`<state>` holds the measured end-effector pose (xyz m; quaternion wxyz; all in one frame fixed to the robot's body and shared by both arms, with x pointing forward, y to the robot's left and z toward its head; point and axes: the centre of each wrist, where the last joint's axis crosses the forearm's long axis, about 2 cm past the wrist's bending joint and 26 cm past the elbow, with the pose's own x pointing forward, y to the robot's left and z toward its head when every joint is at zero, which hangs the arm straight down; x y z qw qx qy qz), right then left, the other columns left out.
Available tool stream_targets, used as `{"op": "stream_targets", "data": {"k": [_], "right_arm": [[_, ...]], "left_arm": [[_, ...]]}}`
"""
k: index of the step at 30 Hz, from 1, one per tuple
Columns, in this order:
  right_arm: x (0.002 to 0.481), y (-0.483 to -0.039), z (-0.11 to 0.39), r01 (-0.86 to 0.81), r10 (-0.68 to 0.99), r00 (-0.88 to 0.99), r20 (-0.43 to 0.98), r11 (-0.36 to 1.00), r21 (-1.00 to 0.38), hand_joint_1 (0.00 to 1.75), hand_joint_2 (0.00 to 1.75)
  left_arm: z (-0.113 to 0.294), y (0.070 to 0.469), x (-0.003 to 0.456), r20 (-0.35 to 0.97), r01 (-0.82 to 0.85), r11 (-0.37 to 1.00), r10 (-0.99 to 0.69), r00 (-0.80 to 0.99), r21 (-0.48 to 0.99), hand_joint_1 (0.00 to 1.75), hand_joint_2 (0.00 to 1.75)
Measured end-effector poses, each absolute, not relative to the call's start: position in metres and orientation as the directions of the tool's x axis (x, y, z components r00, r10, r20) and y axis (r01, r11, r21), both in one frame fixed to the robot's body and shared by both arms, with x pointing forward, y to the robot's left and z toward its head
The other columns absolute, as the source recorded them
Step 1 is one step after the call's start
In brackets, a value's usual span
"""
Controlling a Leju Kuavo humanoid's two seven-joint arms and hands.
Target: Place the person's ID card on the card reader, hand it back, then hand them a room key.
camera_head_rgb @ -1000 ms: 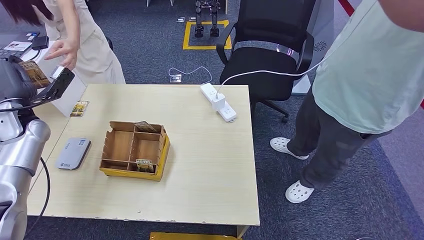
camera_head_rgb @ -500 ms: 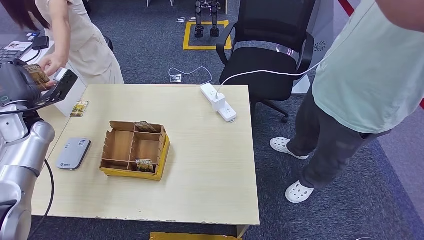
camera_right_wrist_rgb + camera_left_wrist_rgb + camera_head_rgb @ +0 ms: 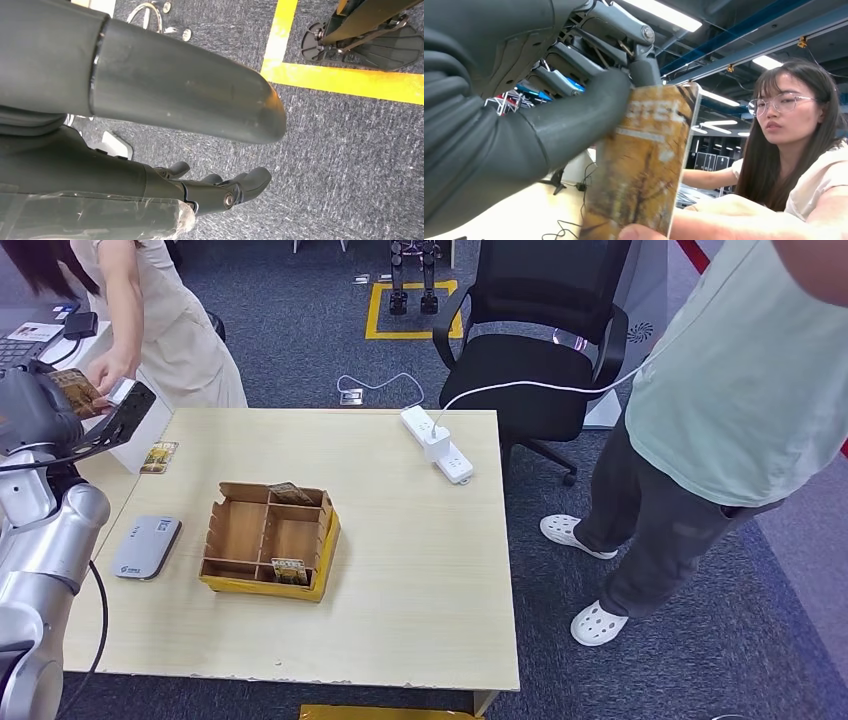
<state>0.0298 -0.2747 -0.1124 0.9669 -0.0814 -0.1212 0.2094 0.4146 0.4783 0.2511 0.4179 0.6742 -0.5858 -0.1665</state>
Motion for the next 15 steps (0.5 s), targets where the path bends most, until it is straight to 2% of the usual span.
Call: {"op": "stream_targets", "data": {"k": [7,15], "right_arm": [[0.03,-0.275,-0.112,-0.386,0.426,0.883,0.2,0.899,-0.208,0.0,0.0],[0.028,-0.275,-0.113,-0.385,0.423,0.884,0.197,0.9,-0.206,0.0,0.0]], "left_arm": [[0.251,0.483,0.413,0.254,-0.64,0.019,-0.927,0.277,0.768,0.0,1.75],[0.242,0.527,0.393,0.197,-0.571,-0.072,-0.897,0.395,0.818,0.0,1.75]]}}
